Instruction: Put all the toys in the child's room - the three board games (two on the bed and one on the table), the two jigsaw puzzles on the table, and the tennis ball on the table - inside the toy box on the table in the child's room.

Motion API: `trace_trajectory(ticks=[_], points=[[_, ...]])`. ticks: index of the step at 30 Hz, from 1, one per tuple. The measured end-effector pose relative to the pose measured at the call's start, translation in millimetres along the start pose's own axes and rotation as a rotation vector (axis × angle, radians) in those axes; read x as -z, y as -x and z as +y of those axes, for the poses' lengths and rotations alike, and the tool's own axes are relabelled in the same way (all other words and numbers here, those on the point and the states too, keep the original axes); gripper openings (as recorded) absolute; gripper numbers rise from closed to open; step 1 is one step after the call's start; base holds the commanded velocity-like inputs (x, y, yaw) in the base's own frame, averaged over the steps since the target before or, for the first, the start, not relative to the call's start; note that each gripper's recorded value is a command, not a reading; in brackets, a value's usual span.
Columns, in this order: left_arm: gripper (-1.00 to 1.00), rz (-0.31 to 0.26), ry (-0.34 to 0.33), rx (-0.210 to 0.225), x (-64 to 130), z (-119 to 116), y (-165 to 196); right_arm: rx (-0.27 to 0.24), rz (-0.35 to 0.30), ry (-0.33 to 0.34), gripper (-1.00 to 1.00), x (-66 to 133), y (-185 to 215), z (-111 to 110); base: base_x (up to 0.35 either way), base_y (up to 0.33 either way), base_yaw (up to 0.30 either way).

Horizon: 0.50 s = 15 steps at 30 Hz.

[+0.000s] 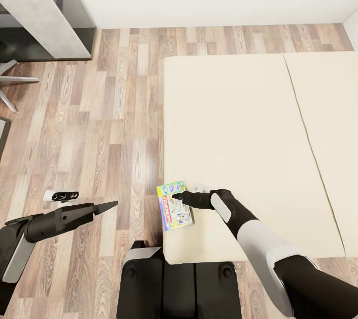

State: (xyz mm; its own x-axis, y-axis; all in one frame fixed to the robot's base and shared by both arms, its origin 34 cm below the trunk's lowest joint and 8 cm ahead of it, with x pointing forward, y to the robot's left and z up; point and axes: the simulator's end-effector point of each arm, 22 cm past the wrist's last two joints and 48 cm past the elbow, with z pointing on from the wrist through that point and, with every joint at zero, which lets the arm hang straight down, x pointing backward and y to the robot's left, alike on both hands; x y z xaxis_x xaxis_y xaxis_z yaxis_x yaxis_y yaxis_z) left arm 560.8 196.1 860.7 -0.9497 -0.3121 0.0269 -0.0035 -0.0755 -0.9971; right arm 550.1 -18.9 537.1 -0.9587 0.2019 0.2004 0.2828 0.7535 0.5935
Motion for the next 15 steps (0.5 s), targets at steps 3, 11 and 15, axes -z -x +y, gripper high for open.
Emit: trace_trajectory(ticks=[3,11,15], points=[[1.0,0.0,0.0,0.0,0.0,0.0,0.0,0.0,0.0,0.0,1.0,0.0,0.1,-0.1,0.0,0.029,0.0],[1.0,0.0,0.0,0.0,0.0,0.0,0.0,0.0,0.0,0.0,1.0,0.0,0.0,0.0,0.0,0.057,0.0],[1.0,0.0,0.0,0.0,0.1,0.1,-0.2,-0.001,0.0,0.002,1.0,0.0,0.1,0.3,0.0,0.003,0.0]])
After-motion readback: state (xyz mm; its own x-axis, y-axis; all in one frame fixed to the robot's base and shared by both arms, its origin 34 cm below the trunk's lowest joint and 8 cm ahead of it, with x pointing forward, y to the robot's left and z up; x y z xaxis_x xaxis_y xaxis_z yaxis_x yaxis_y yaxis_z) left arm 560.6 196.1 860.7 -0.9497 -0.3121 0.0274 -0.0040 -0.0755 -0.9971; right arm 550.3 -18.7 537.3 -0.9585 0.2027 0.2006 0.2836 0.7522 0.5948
